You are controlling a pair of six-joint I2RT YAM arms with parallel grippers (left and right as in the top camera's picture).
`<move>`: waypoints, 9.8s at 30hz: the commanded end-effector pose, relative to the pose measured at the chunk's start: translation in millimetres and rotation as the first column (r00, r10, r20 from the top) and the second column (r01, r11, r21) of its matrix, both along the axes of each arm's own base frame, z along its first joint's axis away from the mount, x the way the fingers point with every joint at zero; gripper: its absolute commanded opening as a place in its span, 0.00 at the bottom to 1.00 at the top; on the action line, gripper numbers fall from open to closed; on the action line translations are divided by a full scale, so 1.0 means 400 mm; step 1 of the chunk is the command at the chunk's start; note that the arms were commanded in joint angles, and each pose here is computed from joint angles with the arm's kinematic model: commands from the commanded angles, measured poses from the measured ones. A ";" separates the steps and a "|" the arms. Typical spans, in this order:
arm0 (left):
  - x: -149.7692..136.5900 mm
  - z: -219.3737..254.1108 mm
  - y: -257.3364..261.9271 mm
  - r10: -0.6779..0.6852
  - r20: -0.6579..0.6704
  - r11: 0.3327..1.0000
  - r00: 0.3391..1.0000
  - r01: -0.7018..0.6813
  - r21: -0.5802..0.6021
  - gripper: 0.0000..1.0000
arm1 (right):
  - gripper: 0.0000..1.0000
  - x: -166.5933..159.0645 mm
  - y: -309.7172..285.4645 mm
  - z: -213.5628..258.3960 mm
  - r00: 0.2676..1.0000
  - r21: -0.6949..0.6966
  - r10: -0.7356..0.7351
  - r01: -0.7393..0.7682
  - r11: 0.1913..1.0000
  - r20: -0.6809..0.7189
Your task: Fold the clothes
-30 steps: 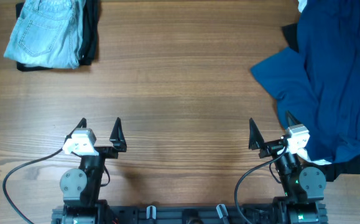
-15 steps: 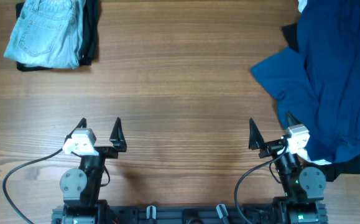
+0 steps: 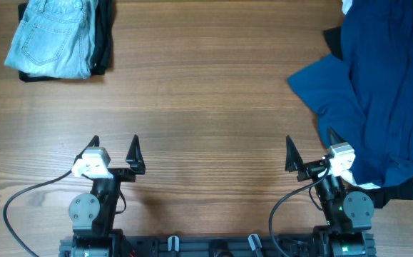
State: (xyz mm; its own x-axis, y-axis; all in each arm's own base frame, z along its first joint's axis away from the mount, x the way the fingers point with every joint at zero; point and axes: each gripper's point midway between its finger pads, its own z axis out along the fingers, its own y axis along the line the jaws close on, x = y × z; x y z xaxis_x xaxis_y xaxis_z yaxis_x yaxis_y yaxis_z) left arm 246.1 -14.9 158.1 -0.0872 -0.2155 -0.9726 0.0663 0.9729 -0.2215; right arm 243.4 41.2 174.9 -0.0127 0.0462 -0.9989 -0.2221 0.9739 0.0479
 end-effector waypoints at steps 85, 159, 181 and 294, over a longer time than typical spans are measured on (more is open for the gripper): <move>0.249 0.089 0.299 0.128 -0.784 0.919 0.607 -0.369 -0.136 0.79 | 0.04 0.273 0.701 0.134 0.351 0.095 0.340 -0.561 0.822 -0.873; 0.317 0.005 0.005 -0.137 -0.837 0.987 0.529 0.005 -0.159 0.96 | 0.04 0.151 0.845 0.296 0.353 0.383 0.666 -0.605 0.698 -0.657; 0.305 -0.004 -0.019 -0.153 -0.846 0.987 0.510 0.047 -0.151 0.98 | 0.80 0.680 -0.066 -0.273 0.291 -0.004 -0.143 0.431 0.903 -0.946; 0.292 -0.094 -0.020 -0.155 -0.859 0.987 0.488 0.046 -0.152 1.00 | 0.91 0.828 -0.608 -0.514 0.453 -0.146 -0.411 0.512 0.846 -0.791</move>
State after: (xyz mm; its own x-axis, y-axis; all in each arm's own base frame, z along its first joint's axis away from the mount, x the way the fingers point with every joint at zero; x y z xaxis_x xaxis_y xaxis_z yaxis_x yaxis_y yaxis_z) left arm 362.4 -21.4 128.5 -0.8980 -0.2514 -0.3610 -0.1350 0.9385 -0.3177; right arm 601.3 -153.2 14.3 -0.6888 0.3223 -0.6494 0.3314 0.9367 0.1133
